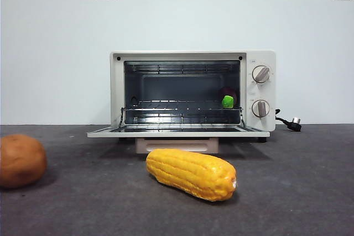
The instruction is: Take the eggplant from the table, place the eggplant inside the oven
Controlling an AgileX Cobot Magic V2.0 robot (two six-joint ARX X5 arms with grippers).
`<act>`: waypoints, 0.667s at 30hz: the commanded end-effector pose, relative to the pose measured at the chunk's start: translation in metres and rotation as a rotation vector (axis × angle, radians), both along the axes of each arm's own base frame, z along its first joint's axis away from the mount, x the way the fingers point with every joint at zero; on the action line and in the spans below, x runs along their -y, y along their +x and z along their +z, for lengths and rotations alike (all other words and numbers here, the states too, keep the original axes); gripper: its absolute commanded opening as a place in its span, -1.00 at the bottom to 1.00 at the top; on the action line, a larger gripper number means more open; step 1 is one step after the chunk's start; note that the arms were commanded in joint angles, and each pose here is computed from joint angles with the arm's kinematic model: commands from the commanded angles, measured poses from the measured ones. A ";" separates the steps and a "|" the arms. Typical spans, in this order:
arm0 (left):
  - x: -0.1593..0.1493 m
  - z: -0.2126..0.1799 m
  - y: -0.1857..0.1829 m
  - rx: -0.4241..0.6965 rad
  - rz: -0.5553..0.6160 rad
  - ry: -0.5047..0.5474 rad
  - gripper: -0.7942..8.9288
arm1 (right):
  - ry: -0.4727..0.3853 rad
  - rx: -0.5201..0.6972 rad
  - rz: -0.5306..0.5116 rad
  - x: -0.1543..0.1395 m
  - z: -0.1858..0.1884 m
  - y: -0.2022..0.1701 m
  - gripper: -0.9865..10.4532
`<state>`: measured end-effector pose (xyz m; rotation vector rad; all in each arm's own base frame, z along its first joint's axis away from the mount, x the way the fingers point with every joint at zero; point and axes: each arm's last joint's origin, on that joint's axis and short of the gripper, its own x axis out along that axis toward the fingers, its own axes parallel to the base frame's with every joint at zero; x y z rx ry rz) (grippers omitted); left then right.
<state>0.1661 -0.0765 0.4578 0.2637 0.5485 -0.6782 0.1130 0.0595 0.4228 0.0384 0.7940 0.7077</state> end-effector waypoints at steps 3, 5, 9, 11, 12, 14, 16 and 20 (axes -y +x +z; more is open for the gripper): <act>-0.004 -0.015 0.038 -0.075 -0.024 -0.060 -0.85 | 0.003 0.028 0.032 0.001 0.003 -0.010 -0.85; -0.008 -0.025 0.056 -0.124 -0.013 -0.083 -0.85 | 0.004 0.031 0.035 0.003 0.003 -0.014 -0.85; -0.017 -0.054 0.094 -0.239 0.009 -0.116 -0.85 | 0.007 0.046 0.031 0.007 0.005 -0.022 -0.85; -0.021 -0.070 0.110 -0.288 0.017 -0.133 -0.85 | 0.009 0.057 0.029 0.009 0.006 -0.027 -0.85; -0.024 -0.078 0.117 -0.305 0.024 -0.139 -0.85 | 0.010 0.058 0.029 0.010 0.006 -0.030 -0.85; -0.028 -0.094 0.130 -0.327 0.047 -0.152 -0.85 | 0.010 0.058 0.029 0.012 0.006 -0.034 -0.85; -0.033 -0.109 0.141 -0.347 0.074 -0.158 -0.85 | 0.009 0.058 0.028 0.014 0.006 -0.037 -0.85; -0.040 -0.141 0.154 -0.390 0.105 -0.161 -0.85 | -0.005 0.052 0.017 0.015 0.005 -0.039 -0.85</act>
